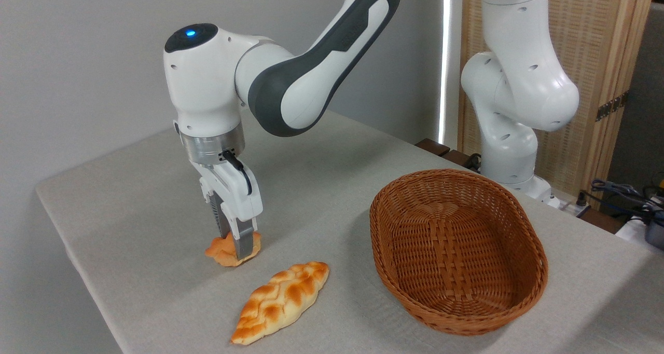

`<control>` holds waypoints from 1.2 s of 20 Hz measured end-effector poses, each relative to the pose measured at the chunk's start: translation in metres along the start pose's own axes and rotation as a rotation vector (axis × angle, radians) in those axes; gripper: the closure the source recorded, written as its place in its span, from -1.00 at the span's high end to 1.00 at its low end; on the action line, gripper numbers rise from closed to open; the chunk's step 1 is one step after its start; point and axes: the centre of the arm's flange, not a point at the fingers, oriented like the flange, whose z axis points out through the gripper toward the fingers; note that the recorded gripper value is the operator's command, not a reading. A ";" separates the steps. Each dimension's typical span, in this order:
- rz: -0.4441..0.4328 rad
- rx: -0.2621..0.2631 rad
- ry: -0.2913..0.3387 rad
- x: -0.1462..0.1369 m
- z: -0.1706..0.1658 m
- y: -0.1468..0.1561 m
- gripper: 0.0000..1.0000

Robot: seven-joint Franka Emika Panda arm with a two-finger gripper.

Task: Put bread into the basket
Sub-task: 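Lift the held bun and carry it over the wicker basket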

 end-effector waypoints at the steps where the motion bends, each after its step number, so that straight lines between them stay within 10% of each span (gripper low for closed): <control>1: 0.000 0.000 0.000 0.000 0.000 0.000 -0.94; 8: -0.008 -0.007 -0.009 -0.003 -0.005 -0.004 -0.94; 13: 0.047 -0.106 -0.104 -0.023 -0.074 -0.020 -0.92; 24: 0.354 -0.203 -0.130 -0.224 -0.190 -0.034 -0.73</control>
